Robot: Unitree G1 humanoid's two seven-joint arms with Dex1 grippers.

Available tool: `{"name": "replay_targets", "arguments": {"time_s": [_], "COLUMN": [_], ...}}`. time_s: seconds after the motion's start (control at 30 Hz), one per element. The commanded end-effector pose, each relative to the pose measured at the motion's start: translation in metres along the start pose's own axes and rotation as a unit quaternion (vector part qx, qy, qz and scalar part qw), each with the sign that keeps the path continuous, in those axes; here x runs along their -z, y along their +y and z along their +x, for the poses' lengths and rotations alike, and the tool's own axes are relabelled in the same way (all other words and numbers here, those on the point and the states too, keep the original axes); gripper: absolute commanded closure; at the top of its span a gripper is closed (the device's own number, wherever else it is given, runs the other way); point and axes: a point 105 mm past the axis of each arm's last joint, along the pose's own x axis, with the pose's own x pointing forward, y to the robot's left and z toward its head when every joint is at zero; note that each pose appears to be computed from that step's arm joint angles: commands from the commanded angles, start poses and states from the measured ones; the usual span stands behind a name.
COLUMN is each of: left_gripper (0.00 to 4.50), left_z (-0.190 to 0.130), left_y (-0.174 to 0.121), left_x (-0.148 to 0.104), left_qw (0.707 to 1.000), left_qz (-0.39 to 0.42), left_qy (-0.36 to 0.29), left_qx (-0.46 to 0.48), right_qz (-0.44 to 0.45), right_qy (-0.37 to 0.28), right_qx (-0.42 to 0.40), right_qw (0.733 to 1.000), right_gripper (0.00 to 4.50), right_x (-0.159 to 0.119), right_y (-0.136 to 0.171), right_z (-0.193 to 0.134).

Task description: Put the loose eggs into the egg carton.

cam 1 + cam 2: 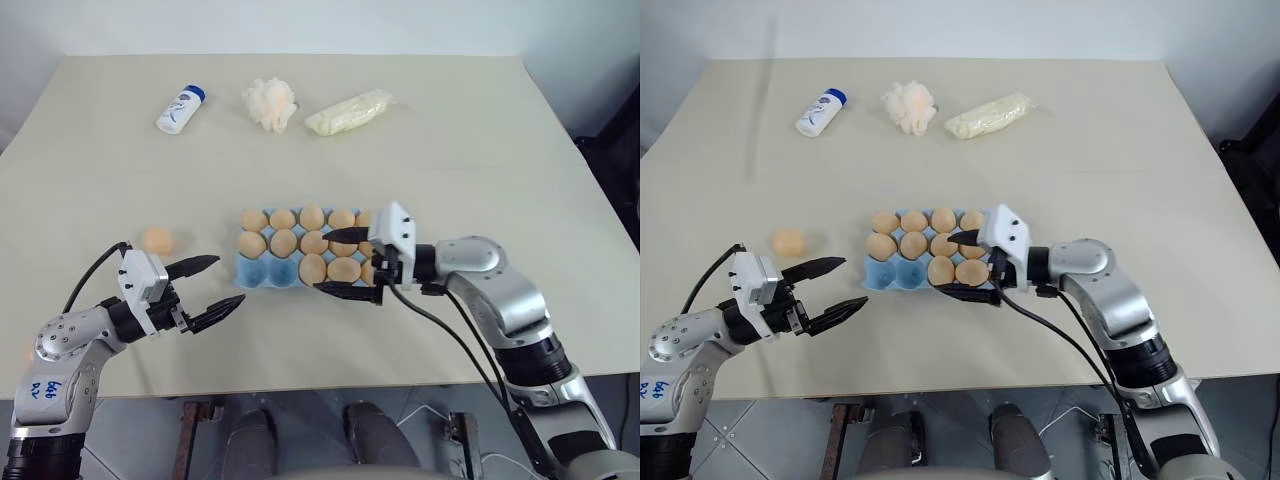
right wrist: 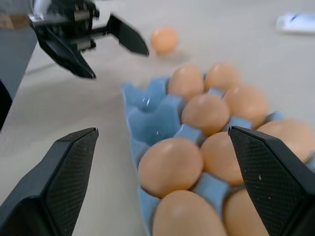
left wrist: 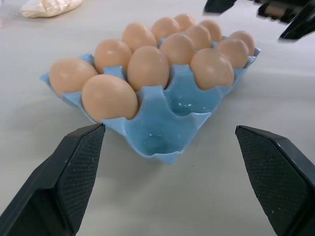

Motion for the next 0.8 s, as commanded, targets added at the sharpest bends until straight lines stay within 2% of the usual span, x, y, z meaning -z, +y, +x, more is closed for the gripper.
{"name": "replay_targets", "arguments": {"time_s": [0.03, 0.1, 0.17, 0.23, 0.37, 0.47, 0.6, 0.7, 0.8], "left_gripper": [0.0, 0.0, 0.0, 0.0, 0.0, 0.0, 0.0, 0.0, 0.0], "left_z": [-0.014, -0.029, -0.043, -0.061, -0.127, -0.162, -0.216, -0.241, -0.251], "left_y": [0.003, 0.01, 0.014, 0.018, 0.015, 0.008, 0.008, 0.008, -0.001], "left_x": [-0.012, -0.01, -0.012, -0.015, -0.029, -0.028, -0.018, -0.017, -0.003], "left_qw": [0.999, 0.998, 0.995, 0.99, 0.965, 0.953, 0.92, 0.897, 0.888], "left_qz": [0.011, 0.015, 0.014, 0.016, 0.001, -0.003, -0.014, -0.013, -0.043], "left_qy": [-0.018, -0.011, -0.015, -0.019, -0.035, -0.015, 0.013, 0.01, 0.019], "left_qx": [-0.028, -0.068, -0.097, -0.138, -0.26, -0.302, -0.392, -0.443, -0.457], "right_qz": [-0.041, -0.045, -0.043, -0.044, -0.036, -0.037, -0.045, -0.053, -0.057], "right_qy": [-0.021, -0.027, -0.011, -0.027, -0.06, -0.074, -0.072, -0.075, -0.082], "right_qx": [-0.004, -0.004, -0.007, -0.008, -0.005, -0.016, -0.037, -0.044, -0.047], "right_qw": [0.999, 0.999, 0.999, 0.999, 0.998, 0.996, 0.996, 0.995, 0.994], "right_gripper": [0.07, 0.07, 0.07, 0.07, 0.07, 0.07, 0.07, 0.07, 0.07], "right_x": [-0.002, 0.007, 0.017, 0.017, 0.02, 0.021, 0.024, 0.023, 0.021], "right_y": [0.004, 0.007, 0.011, 0.013, 0.023, 0.03, 0.035, 0.037, 0.037], "right_z": [-0.025, -0.04, -0.045, -0.047, -0.046, -0.045, -0.041, -0.039, -0.036]}}
